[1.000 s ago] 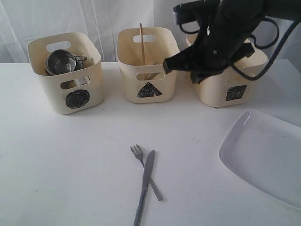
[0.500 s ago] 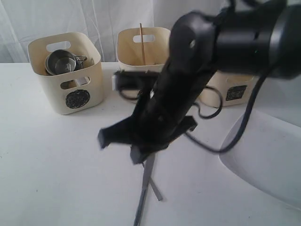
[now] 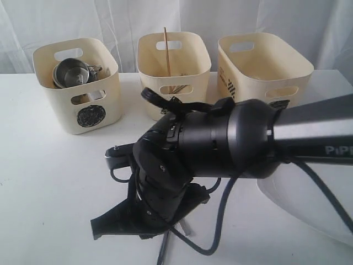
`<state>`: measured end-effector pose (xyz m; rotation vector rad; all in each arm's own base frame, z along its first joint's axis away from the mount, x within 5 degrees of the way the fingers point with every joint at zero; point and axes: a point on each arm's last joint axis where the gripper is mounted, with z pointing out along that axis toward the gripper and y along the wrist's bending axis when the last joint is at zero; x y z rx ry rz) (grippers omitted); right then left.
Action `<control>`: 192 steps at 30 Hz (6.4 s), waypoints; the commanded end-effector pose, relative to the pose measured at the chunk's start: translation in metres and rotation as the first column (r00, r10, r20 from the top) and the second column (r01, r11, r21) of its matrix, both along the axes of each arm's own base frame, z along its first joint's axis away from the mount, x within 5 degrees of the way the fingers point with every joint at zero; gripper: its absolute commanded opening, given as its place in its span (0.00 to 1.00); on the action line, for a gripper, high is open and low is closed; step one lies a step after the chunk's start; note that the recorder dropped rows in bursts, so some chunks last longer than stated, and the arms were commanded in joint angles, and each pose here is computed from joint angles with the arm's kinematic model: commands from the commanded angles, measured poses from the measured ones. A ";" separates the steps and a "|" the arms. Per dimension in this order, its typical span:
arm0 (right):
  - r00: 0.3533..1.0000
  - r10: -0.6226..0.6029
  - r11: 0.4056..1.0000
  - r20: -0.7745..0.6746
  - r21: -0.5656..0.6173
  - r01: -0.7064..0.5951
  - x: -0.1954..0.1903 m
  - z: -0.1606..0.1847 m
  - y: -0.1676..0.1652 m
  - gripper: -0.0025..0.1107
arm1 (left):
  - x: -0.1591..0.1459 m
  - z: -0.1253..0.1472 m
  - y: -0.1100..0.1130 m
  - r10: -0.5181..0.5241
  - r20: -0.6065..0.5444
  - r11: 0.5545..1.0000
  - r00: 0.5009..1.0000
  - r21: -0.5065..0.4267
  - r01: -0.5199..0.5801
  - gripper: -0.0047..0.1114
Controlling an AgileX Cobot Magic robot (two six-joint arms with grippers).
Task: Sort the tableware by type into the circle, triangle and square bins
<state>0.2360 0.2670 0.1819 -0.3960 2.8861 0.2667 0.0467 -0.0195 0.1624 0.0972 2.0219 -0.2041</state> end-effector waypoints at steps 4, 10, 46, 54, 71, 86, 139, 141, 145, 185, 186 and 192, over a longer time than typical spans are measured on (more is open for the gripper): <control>1.000 0.018 0.998 0.021 -0.062 -0.017 0.006 -0.007 -0.007 0.09 | -0.001 -0.005 -0.001 -0.007 -0.029 1.000 1.000 -0.009 0.007 0.04; 0.998 -0.049 0.991 -0.042 -0.127 0.043 0.009 -0.008 -0.022 0.25 | -0.001 -0.005 -0.001 -0.007 -0.029 1.000 1.000 -0.009 0.007 0.04; 0.987 -0.154 0.970 0.052 -0.184 0.161 0.056 -0.057 -0.046 0.06 | -0.001 -0.005 -0.001 -0.007 -0.029 1.000 1.000 -0.009 0.007 0.04; 0.992 -0.099 0.977 0.079 -0.183 0.112 0.059 -0.060 -0.045 0.02 | -0.001 -0.005 -0.001 -0.007 -0.029 1.000 1.000 -0.009 0.007 0.04; 0.943 0.061 0.996 0.326 -0.077 -0.038 0.066 0.029 -0.041 0.02 | -0.001 -0.005 -0.001 -0.007 -0.029 1.000 1.000 -0.009 0.007 0.04; 0.749 -0.251 0.931 0.613 0.365 0.014 0.109 0.113 -0.062 0.02 | -0.001 -0.005 -0.001 -0.007 -0.029 1.000 1.000 -0.009 0.007 0.04; 0.846 0.531 0.821 0.052 -0.278 -0.498 0.182 -0.036 -0.147 0.48 | -0.001 -0.005 -0.001 -0.006 -0.027 1.000 1.000 -0.009 0.006 0.04; 0.850 0.526 0.826 0.045 -0.267 -0.497 0.181 -0.038 -0.147 0.48 | -0.001 -0.005 -0.001 -0.006 -0.027 1.000 1.000 -0.009 0.006 0.04; 0.849 0.526 0.826 0.048 -0.268 -0.496 0.182 -0.041 -0.146 0.48 | -0.001 -0.005 -0.001 -0.006 -0.027 1.000 1.000 -0.009 0.006 0.04; 0.970 0.132 0.965 -0.204 -0.196 -0.172 0.149 -0.090 -0.096 0.17 | -0.001 -0.005 -0.001 -0.006 -0.027 1.000 1.000 -0.009 0.006 0.04; 0.971 0.130 0.967 -0.201 -0.190 -0.168 0.149 -0.090 -0.095 0.16 | -0.001 -0.005 -0.001 -0.006 -0.027 1.000 1.000 -0.009 0.006 0.04; 0.979 0.131 0.971 -0.157 -0.178 -0.159 0.153 -0.090 -0.093 0.02 | -0.001 -0.005 -0.001 -0.006 -0.027 1.000 1.000 -0.009 0.006 0.04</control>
